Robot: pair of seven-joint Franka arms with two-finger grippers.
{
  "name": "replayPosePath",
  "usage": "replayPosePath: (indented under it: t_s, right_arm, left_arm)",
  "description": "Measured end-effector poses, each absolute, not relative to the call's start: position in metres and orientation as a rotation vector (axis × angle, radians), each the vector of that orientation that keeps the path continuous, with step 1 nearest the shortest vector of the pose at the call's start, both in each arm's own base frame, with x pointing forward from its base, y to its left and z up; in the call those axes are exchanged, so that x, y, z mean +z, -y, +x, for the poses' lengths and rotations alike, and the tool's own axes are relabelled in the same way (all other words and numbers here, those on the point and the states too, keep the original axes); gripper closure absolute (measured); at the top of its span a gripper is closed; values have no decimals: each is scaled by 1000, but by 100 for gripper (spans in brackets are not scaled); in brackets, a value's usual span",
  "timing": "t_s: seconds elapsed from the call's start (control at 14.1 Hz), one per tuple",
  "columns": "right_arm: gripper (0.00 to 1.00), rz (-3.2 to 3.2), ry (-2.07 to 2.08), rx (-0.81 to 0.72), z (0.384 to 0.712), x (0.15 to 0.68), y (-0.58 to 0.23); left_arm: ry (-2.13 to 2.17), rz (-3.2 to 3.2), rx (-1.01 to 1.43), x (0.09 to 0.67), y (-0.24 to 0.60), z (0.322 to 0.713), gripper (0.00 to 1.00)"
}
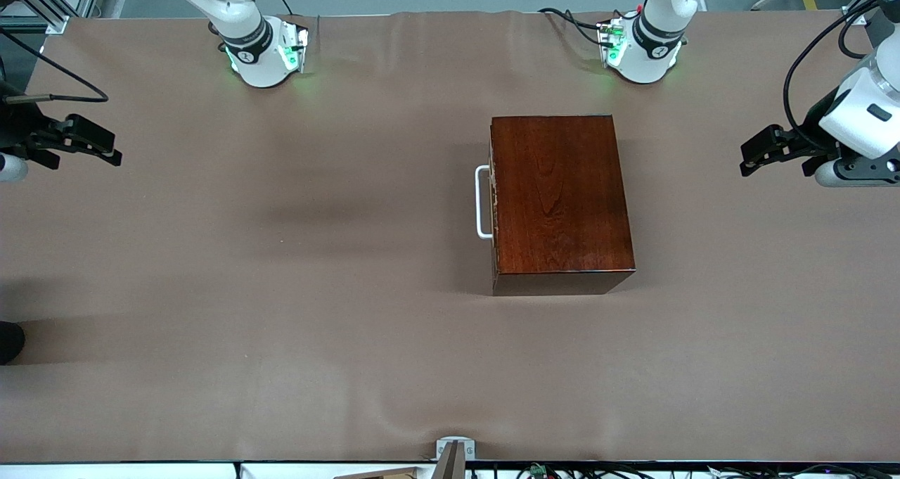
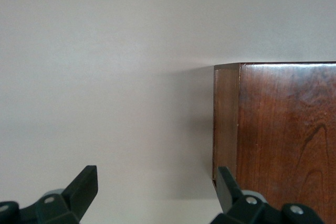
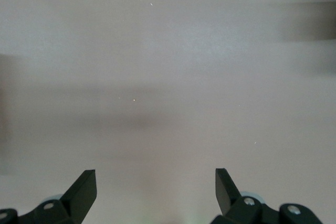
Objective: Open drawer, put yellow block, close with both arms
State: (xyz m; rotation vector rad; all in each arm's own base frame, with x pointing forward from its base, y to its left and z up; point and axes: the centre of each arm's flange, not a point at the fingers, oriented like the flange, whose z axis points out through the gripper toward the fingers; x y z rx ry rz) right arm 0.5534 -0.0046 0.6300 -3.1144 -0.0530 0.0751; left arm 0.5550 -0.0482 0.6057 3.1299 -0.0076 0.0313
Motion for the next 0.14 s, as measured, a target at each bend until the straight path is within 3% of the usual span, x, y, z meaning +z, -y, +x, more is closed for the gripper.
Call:
replayPosePath:
  t_s: [0.14]
  right_arm:
    - [0, -3114, 53, 75, 553, 630, 5]
  left_arm:
    - [7, 3130, 31, 605, 48, 555, 0]
